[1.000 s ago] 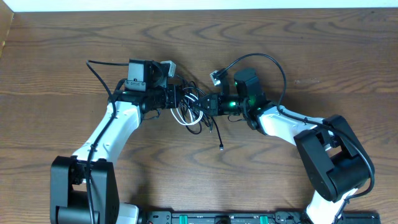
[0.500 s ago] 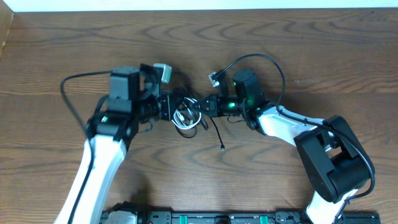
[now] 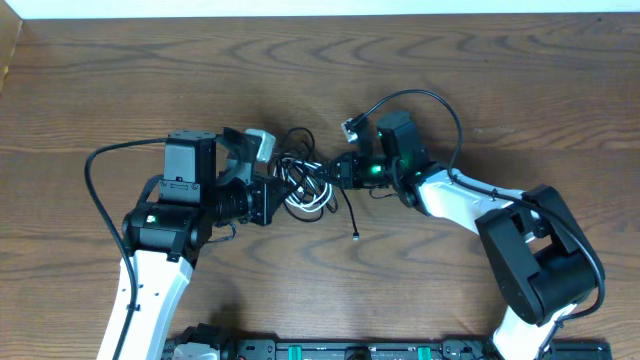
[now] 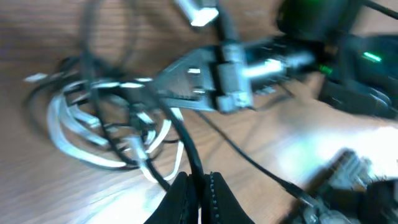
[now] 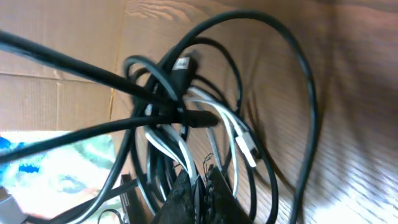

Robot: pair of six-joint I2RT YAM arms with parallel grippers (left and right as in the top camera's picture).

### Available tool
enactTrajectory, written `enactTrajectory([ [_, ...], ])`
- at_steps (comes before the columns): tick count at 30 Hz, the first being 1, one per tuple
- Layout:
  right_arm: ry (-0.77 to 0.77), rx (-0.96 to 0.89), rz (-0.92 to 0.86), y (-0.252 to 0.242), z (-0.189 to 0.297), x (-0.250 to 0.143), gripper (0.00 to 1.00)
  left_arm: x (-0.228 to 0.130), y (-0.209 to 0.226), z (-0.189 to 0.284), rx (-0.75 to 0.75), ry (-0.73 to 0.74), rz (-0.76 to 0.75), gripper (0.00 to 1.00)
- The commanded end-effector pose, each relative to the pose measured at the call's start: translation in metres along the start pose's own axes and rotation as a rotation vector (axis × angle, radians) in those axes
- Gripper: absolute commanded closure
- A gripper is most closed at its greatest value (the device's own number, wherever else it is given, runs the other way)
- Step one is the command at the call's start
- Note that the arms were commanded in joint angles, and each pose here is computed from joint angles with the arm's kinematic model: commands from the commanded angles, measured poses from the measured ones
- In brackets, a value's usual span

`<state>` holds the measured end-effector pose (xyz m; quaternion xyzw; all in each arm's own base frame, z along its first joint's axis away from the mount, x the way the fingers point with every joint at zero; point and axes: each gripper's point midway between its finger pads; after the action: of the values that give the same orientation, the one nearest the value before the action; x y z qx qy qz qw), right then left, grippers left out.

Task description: Untangle cables

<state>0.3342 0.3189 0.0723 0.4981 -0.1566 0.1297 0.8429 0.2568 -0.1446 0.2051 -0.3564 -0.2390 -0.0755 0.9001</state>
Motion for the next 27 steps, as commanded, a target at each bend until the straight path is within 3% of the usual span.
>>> enactTrajectory([
  [1,-0.07,-0.178,-0.08,-0.045,0.009,0.008,0.99,-0.003,-0.066,0.024,-0.319,-0.019,-0.197,0.92],
  [6,-0.065,-0.182,-0.086,-0.046,0.009,0.006,0.99,-0.004,-0.108,0.055,-0.49,-0.093,-0.319,0.93],
  [13,-0.067,-0.19,-0.087,-0.047,0.009,0.006,0.99,-0.007,-0.142,0.1,-0.506,-0.257,-0.46,0.92],
  [19,-0.066,-0.194,-0.09,-0.048,0.009,0.005,0.99,0.004,-0.125,0.115,-0.293,-0.411,-0.416,0.92],
  [21,-0.066,-0.194,-0.09,-0.048,0.009,0.005,0.99,0.016,-0.089,0.115,-0.085,-0.473,-0.279,0.93],
  [27,-0.11,-0.14,-0.031,-0.036,0.011,0.021,0.94,0.011,-0.033,0.1,0.155,-0.413,-0.109,0.93],
])
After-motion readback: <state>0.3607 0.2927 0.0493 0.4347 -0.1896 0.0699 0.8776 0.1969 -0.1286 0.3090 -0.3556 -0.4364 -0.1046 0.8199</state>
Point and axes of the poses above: each gripper's point midway between its finger pads, its own z axis back along the fingers, its own y axis along the line the jaws close on, x = y × z, and after that the axes turned 9 degrees about z, right-handed
